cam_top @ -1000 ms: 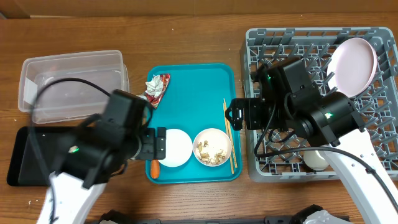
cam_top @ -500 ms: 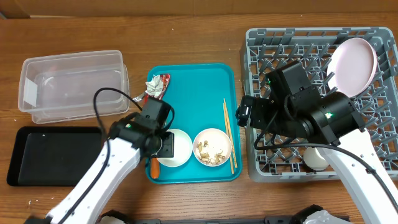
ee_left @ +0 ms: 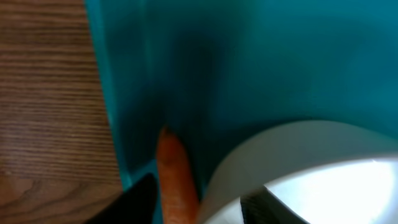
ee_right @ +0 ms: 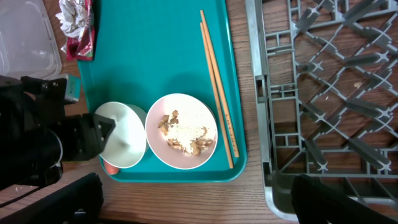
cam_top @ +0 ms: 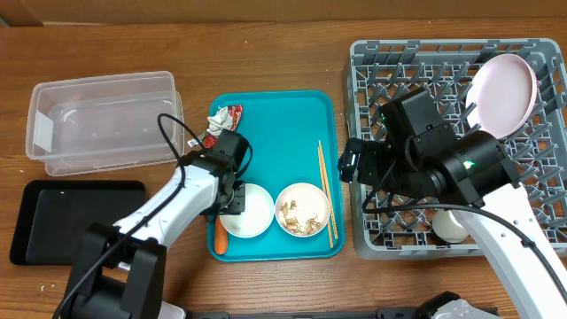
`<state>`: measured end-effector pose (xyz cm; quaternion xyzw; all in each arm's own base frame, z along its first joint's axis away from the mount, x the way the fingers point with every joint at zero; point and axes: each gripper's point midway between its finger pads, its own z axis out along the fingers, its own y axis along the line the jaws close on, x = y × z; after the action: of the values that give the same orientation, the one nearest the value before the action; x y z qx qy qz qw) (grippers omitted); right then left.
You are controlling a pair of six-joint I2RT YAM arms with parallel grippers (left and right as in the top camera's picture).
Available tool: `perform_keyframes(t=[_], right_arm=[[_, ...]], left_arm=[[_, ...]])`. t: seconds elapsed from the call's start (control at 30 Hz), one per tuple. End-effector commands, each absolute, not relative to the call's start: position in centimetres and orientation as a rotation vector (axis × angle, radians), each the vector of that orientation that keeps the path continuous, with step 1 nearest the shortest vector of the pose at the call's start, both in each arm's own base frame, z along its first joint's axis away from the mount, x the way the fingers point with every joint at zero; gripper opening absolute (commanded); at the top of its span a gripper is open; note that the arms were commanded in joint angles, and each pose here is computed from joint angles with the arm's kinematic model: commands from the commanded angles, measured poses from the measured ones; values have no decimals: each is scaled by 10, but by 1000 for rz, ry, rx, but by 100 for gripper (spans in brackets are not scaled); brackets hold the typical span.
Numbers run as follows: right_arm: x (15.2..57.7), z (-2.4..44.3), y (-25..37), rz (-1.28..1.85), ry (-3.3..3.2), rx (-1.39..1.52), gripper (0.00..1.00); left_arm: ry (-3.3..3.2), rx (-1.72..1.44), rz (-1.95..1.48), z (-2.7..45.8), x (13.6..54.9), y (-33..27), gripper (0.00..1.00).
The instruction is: Sort waste into correct bins and load items into the dishwasher
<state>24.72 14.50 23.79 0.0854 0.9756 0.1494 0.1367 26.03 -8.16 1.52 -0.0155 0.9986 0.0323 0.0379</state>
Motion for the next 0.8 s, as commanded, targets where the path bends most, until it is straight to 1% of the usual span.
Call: perform_keyframes(t=[0.0, 0.2, 0.4, 0.67, 0.77], right_arm=[[247, 242, 142, 426, 2801, 258, 100], [248, 242, 140, 417, 2797, 260, 100], [249, 242, 139, 409, 2795, 262, 100], [248, 242, 141, 413, 2798, 253, 100], [244, 245, 155, 498, 2803, 81, 100]], left_arm=[[3082, -64, 85, 12, 259, -75, 27], [3079, 27, -58, 20, 263, -87, 4], [3059, 35, -83, 44, 272, -91, 4], [2992, 28, -116, 103, 287, -94, 4], [2945, 87, -244, 124, 290, -109, 4]])
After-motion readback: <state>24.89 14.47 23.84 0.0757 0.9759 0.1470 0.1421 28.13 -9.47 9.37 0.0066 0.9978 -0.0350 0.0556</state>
